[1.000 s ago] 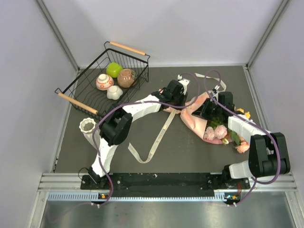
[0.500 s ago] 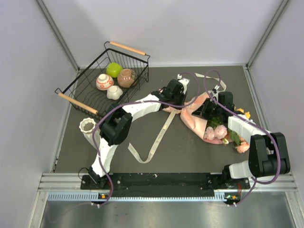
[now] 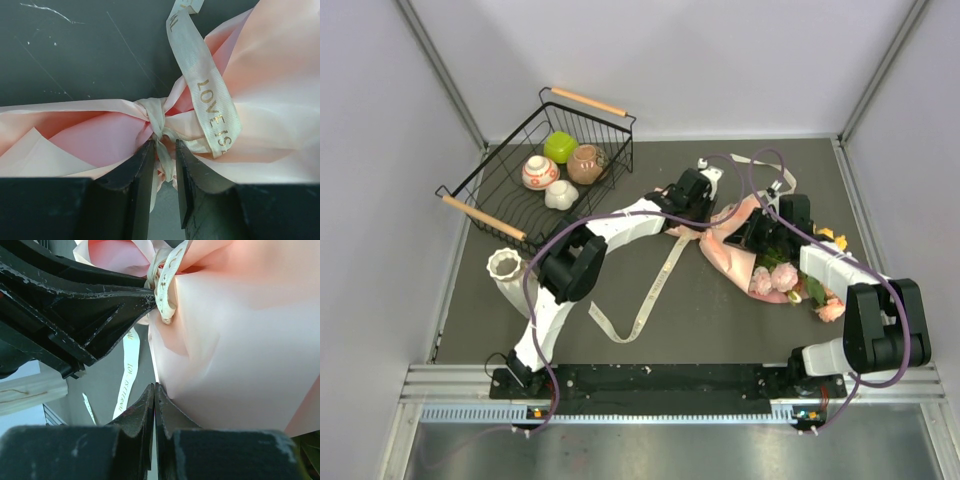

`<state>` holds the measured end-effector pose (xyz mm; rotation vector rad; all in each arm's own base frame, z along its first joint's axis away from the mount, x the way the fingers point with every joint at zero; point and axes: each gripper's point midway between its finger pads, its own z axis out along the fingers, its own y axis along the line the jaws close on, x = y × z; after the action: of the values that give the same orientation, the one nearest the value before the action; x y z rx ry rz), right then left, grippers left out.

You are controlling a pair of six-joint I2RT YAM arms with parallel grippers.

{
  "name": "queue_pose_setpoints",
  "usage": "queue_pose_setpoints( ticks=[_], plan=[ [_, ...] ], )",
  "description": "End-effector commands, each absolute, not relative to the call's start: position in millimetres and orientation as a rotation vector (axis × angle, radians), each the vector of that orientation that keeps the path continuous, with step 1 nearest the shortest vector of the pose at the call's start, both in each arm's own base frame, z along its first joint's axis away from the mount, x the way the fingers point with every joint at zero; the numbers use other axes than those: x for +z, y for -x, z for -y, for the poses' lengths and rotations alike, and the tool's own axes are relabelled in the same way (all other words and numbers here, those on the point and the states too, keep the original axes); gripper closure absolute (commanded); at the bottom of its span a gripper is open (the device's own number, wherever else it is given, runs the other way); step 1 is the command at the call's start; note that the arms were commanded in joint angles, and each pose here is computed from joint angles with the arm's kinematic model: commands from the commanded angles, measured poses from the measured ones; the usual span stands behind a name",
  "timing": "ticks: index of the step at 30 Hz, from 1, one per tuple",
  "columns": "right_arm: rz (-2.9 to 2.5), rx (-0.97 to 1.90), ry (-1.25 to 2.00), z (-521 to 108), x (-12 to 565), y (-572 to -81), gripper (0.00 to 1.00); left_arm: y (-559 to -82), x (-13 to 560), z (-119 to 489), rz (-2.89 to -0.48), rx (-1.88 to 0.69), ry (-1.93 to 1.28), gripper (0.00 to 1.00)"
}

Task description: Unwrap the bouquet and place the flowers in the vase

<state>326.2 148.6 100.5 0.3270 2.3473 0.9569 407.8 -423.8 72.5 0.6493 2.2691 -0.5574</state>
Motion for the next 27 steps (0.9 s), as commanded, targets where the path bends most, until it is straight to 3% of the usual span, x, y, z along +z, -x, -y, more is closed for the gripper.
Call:
queue_pose_setpoints(
  ticks=[1,4,10,20,27],
  plan=[
    [-2.322,0.969,-0.28,-152.4,103.5,-329.8,1.0,-413.9,76.3,416.9,-2.26,-0.476,-0.647,0.69],
    [-2.332,0.969,-0.287,-152.3,99.9,-328.9,1.0,-412.0,72.9,418.4,-2.268,-0.489,-0.655,0.71],
    [-2.315,0.958,-0.289,-151.3,99.2,-333.8,1.0,-408.7,97.9,426.3,-2.226,-0.564,-0.656,1.0],
    [-2.326,0.915,-0.337,-146.5,87.2,-342.0,1.0,-381.2,180.6,431.7,-2.051,-0.81,-0.631,1.0],
    [-2.344,0.887,-0.364,-143.8,76.9,-346.8,1.0,-369.6,177.3,421.9,-2.085,-0.877,-0.597,1.0]
  ],
)
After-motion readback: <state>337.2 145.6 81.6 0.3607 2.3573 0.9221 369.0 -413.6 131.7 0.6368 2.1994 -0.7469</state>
